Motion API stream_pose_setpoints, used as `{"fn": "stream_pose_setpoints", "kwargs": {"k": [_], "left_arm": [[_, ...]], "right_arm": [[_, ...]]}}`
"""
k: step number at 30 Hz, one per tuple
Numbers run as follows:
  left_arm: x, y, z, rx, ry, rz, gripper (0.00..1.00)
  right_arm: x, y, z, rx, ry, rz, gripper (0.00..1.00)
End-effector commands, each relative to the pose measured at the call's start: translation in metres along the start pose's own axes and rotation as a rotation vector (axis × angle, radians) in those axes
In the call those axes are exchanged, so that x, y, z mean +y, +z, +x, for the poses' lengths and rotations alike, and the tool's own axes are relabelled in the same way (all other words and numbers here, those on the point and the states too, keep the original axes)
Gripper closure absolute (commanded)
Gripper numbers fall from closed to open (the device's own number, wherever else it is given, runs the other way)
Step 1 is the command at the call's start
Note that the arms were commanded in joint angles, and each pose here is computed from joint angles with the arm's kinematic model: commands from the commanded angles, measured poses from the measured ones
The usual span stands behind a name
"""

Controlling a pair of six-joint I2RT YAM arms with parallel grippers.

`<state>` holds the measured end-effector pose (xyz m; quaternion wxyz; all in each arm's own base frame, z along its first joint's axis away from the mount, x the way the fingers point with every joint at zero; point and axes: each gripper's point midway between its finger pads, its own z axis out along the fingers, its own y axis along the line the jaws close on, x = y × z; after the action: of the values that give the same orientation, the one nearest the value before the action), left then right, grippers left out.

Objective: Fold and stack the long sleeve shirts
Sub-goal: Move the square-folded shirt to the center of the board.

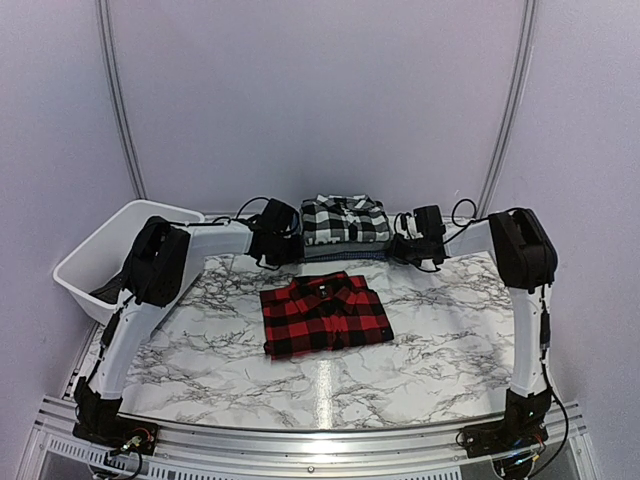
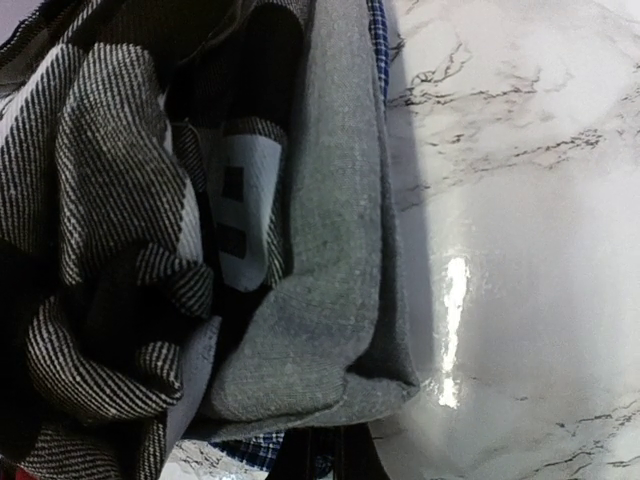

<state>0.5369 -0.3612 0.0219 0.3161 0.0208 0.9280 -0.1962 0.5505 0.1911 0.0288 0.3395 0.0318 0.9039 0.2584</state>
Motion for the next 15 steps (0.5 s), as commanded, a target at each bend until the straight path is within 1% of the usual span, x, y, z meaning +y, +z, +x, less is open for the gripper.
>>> {"fn": "stream_pose_setpoints", "kwargs": {"k": [1,3,4,10,15], "left_arm": [[-0.004,-0.012,0.039,0.099,0.006,0.009,1.00],[-0.006,-0.023,0.048,0.106,0.006,0.017,1.00],[-0.010,-0.030,0.053,0.104,0.010,0.023,1.00],[-0.010,-0.073,0.088,0.109,0.017,0.026,1.00],[-0.005,-0.108,0.133,0.149,0.015,0.035,1.00]], "right_arm": [[0.006,-0.006,0.038,0.099,-0.018,0.043,1.00],[0.009,-0.016,0.049,0.109,-0.017,0.049,1.00],[0.005,-0.022,0.063,0.132,-0.010,0.063,1.00],[0.022,-0.062,0.105,0.139,-0.003,0.041,1.00],[0.035,-0.094,0.149,0.173,-0.008,0.042,1.00]]}}
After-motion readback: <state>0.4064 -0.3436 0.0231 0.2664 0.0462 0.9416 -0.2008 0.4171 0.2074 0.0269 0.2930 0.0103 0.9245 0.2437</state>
